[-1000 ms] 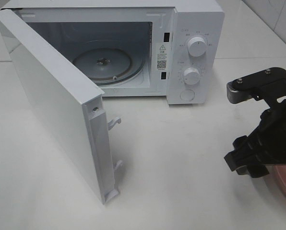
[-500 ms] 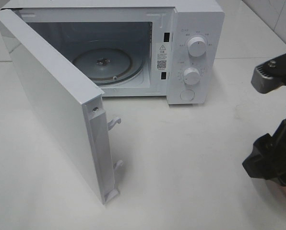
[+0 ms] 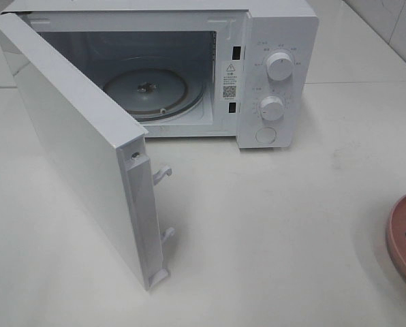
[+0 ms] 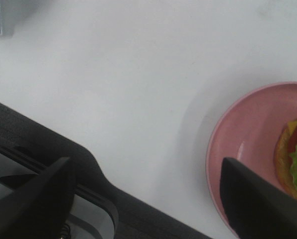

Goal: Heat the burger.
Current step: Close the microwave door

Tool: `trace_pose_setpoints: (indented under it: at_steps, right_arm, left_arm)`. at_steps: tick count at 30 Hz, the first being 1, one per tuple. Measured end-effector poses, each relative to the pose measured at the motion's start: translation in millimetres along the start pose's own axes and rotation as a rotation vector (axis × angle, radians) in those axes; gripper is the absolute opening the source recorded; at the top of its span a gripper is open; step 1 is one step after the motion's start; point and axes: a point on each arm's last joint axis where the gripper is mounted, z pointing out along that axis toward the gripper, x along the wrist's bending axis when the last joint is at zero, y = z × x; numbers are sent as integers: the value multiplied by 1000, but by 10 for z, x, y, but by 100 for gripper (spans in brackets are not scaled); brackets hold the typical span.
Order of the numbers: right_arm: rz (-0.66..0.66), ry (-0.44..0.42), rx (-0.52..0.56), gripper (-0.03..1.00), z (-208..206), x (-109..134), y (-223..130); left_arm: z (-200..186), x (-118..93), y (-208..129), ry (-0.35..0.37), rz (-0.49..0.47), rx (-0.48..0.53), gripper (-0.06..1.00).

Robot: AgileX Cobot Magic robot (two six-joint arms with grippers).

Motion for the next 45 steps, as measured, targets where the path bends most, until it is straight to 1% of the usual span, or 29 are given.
trace_pose_setpoints:
  at_steps: [2, 5, 7, 8, 10, 12, 13, 14, 15, 16, 18, 19, 20, 21, 23, 24, 25, 27, 28, 31, 32, 45]
  right_arm:
    - [90, -15, -32, 77, -108, -79, -86]
    - [113, -18, -50, 77, -142, -98, -109]
    - [158, -31, -140, 77, -294, -141, -219]
    - [158, -31, -140, 77, -294, -141, -219]
    - [194, -49, -208, 77, -387, -148, -336]
    - [209, -57, -226, 77, -399, -147, -388]
    - [232, -74, -251, 77, -402, -142, -497]
    - [232, -74, -251, 77, -402, -142, -497]
    - [255, -91, -269, 77, -383, -133, -607]
    - [255, -91, -269, 77, -383, -133, -607]
    - [293, -120, -306, 77, -366, -113, -762]
    - [293, -120, -306, 77, -366, -113, -762]
    - [313, -141, -345, 77, -394, -100, -818]
    - [313, -141, -345, 77, -394, -100, -818]
    - [336, -161, -404, 77, -440, -76, -882]
    - [336, -161, -404, 77, -440, -76, -882]
    - [357, -164, -439, 77, -450, -59, -924]
    - [360, -165, -450, 77, -452, -52, -941]
    - [362, -170, -482, 77, -470, -36, -979]
    - [360, -172, -510, 77, -490, -23, -1011]
    - [358, -174, -538, 77, -508, -10, -1040]
    - [364, -182, -555, 77, -517, -3, -1052]
  left_arm:
    - [0, 0, 0, 0, 0, 0, 99]
    - [0, 0, 0, 0, 0, 0, 99]
    - [0, 0, 0, 0, 0, 0, 99]
    - [0, 0, 0, 0, 0, 0, 99]
    - [0, 0, 0, 0, 0, 0, 99]
    - [0, 0, 0, 0, 0, 0, 99]
    - [0, 1, 0, 1, 0, 0, 99]
    - [0, 1, 0, 1, 0, 0, 99]
    - [0, 1, 0, 1, 0, 0, 99]
    - [0, 1, 0, 1, 0, 0, 99]
    - [0, 1, 0, 1, 0, 0, 99]
    - [0, 1, 0, 1, 0, 0, 99]
    - [0, 1, 0, 1, 0, 0, 99]
    - [0, 1, 0, 1, 0, 0, 99]
    - [0, 1, 0, 1, 0, 0, 99]
    - [0, 1, 0, 1, 0, 0, 99]
    - [0, 1, 0, 1, 0, 0, 99]
    - [0, 1, 0, 1, 0, 0, 99]
    - [0, 1, 0, 1, 0, 0, 99]
    - [0, 1, 0, 1, 0, 0, 99]
    - [0, 1, 0, 1, 0, 0, 99]
    - [0, 1, 0, 1, 0, 0, 99]
